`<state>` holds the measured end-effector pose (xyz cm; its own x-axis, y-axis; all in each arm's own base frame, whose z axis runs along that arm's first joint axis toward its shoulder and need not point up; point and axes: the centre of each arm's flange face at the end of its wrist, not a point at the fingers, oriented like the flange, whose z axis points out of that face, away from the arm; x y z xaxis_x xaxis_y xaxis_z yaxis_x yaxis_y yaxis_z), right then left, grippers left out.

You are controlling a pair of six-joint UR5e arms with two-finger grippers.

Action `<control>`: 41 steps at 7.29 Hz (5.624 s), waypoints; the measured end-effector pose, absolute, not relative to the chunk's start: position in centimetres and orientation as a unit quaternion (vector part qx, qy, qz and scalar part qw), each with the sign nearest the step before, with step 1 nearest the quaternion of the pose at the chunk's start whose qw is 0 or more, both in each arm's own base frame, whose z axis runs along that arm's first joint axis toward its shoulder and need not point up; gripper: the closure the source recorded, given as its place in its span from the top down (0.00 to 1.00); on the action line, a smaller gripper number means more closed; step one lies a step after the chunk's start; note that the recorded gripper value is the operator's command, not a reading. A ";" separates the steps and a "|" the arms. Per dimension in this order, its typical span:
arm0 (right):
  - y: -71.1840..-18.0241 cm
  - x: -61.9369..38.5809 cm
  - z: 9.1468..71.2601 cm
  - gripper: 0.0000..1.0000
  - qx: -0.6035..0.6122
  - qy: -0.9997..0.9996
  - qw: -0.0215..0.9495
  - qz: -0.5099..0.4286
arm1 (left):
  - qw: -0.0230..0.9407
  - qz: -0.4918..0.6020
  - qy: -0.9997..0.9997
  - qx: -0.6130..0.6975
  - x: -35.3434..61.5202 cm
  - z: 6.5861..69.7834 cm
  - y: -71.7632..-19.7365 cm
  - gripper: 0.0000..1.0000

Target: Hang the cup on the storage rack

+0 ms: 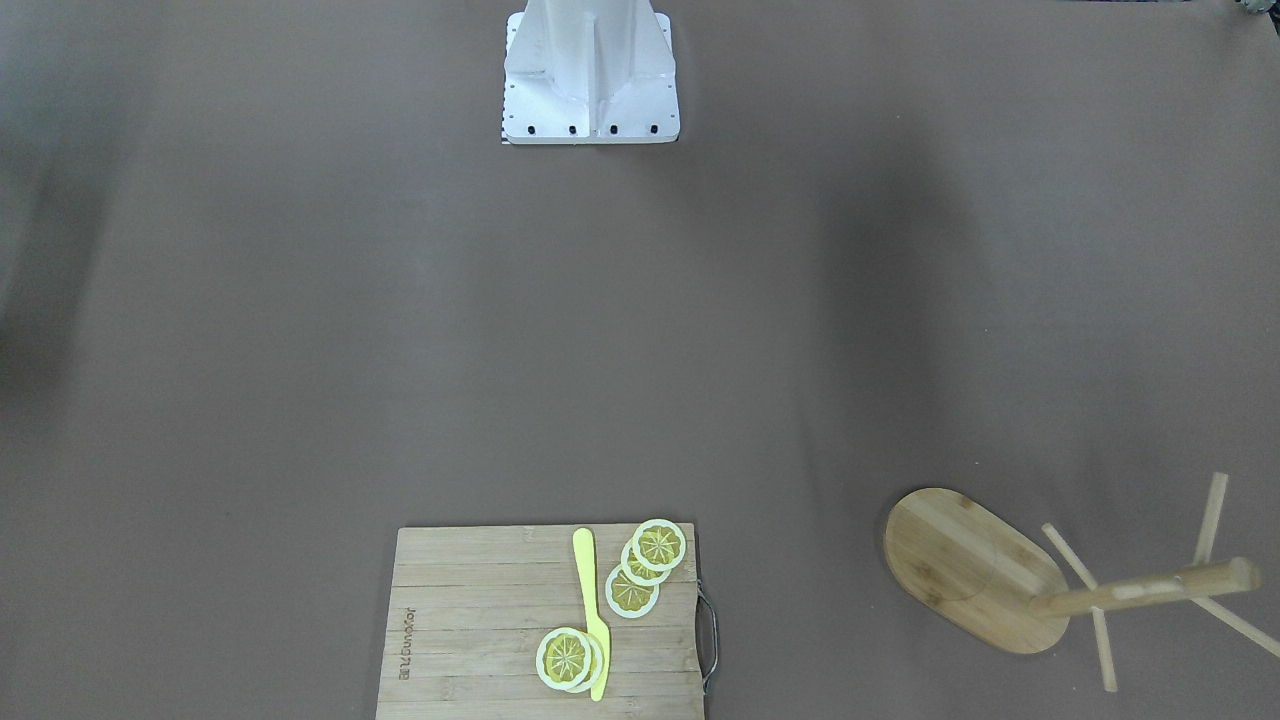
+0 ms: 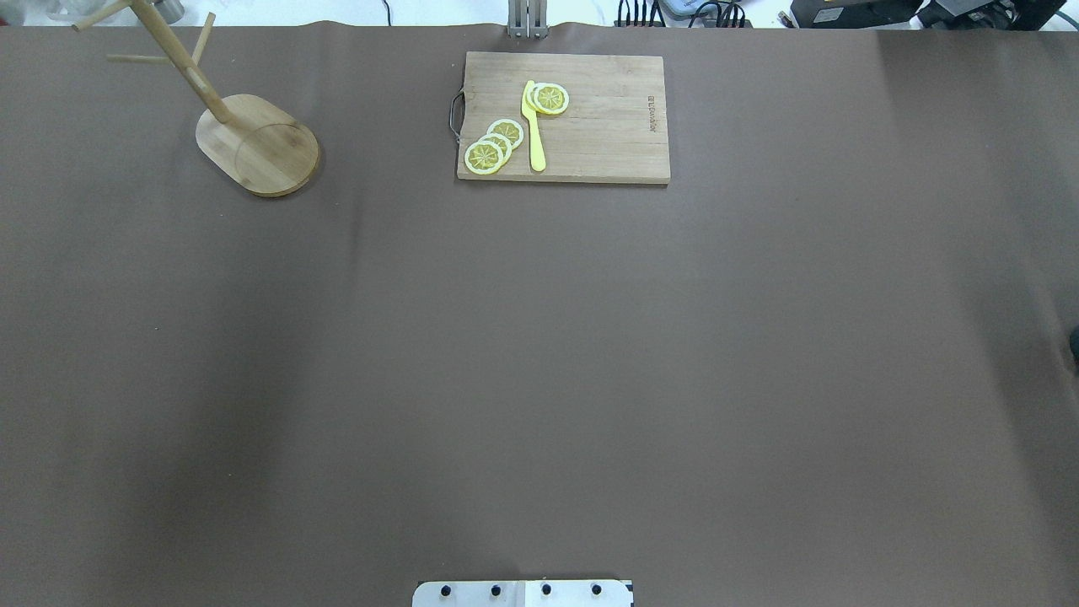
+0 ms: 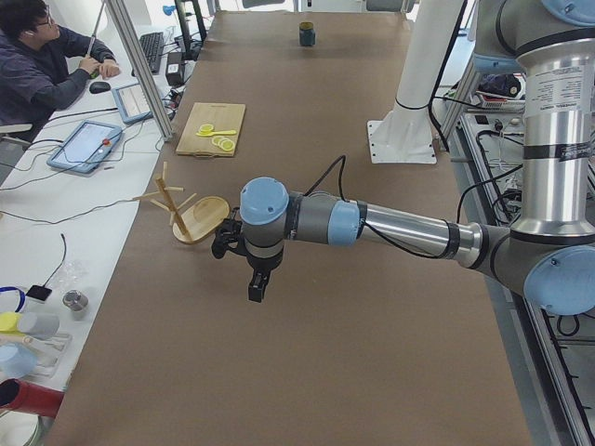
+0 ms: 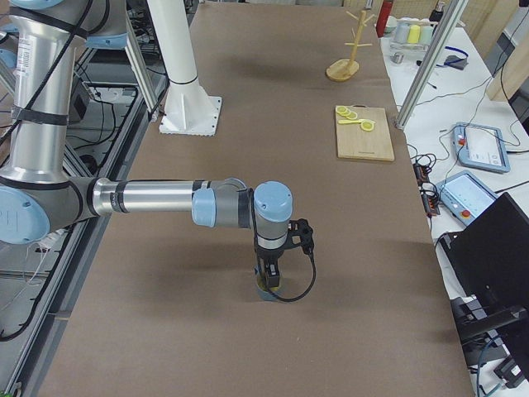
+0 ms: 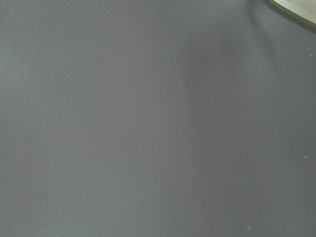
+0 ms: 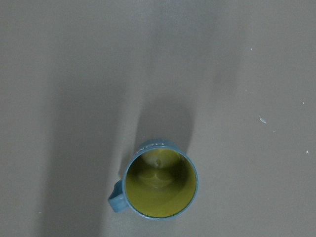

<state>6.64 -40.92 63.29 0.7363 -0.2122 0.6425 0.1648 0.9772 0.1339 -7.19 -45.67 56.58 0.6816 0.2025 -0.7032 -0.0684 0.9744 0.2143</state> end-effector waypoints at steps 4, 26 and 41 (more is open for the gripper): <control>-41.1 6.6 62.2 1.00 0.044 -0.348 0.930 -0.104 | 0.912 0.078 0.392 0.092 -7.1 56.0 -45.9 0.98; -29.8 7.0 74.8 1.00 0.265 -0.396 0.872 -0.111 | 0.868 0.122 0.385 0.289 -5.1 51.9 -52.6 0.98; -37.9 1.3 74.4 0.72 0.187 -0.426 0.883 0.067 | 0.869 0.123 0.384 0.288 -5.0 52.1 -52.7 0.98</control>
